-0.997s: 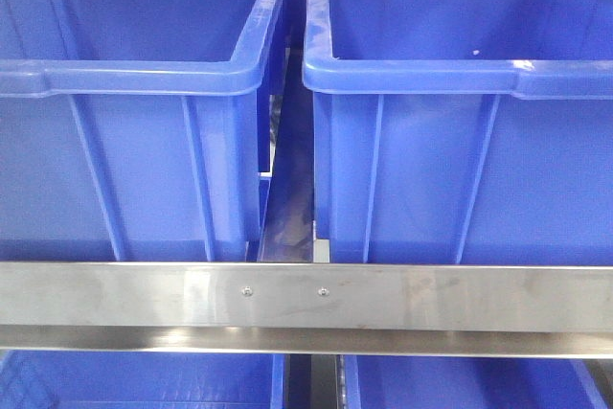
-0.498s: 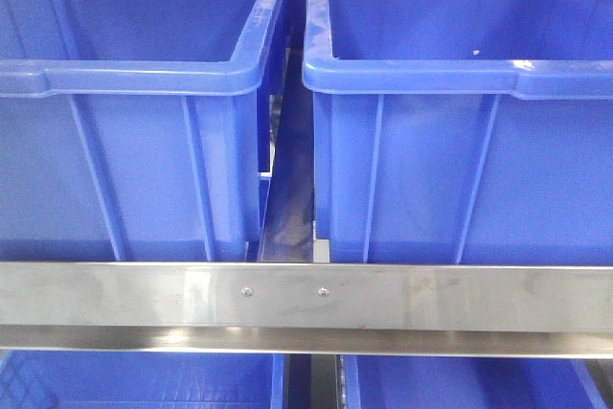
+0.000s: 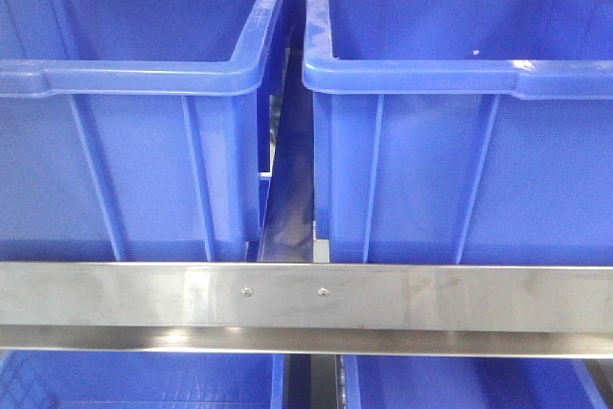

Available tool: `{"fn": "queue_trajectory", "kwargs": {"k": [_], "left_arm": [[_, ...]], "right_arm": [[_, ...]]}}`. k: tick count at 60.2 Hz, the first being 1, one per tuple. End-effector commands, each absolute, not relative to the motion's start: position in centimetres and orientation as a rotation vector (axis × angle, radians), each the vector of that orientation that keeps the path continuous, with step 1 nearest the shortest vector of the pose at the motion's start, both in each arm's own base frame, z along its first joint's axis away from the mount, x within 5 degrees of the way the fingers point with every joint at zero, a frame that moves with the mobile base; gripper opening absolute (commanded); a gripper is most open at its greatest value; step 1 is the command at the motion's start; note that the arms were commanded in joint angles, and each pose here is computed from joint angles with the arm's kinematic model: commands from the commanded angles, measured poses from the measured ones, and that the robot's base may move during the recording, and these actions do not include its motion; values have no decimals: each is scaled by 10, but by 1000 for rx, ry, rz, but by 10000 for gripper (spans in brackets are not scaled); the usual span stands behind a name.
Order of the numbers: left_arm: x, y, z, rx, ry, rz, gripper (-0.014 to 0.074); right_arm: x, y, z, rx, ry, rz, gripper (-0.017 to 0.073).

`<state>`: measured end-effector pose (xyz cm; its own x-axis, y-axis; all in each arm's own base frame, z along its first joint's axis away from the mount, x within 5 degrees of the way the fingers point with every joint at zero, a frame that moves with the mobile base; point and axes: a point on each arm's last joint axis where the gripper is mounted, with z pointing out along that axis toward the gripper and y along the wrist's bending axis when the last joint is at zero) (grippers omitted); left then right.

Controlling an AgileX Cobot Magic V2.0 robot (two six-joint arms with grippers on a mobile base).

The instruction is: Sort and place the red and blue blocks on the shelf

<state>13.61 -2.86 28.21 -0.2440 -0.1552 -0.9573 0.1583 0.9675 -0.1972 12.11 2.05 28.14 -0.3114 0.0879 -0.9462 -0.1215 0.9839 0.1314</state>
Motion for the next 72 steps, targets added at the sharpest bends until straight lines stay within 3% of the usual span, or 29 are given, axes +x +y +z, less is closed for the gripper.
{"fn": "queue_trajectory", "kwargs": {"k": [1, 18, 35, 56, 72], "left_arm": [[138, -31, 300, 1, 1673, -335, 128], [138, -31, 300, 1, 1673, -335, 128], [138, -31, 300, 1, 1673, -335, 128], [138, -31, 300, 1, 1673, -335, 128], [138, -31, 300, 1, 1675, -334, 128]], "right_arm": [[123, 21, 299, -32, 1755, 220, 57], [115, 20, 305, -31, 1710, 224, 57], [78, 13, 317, -48, 1526, 214, 57], [56, 5, 216, 0, 1401, 139, 57], [54, 3, 209, 19, 1493, 107, 57]]}}
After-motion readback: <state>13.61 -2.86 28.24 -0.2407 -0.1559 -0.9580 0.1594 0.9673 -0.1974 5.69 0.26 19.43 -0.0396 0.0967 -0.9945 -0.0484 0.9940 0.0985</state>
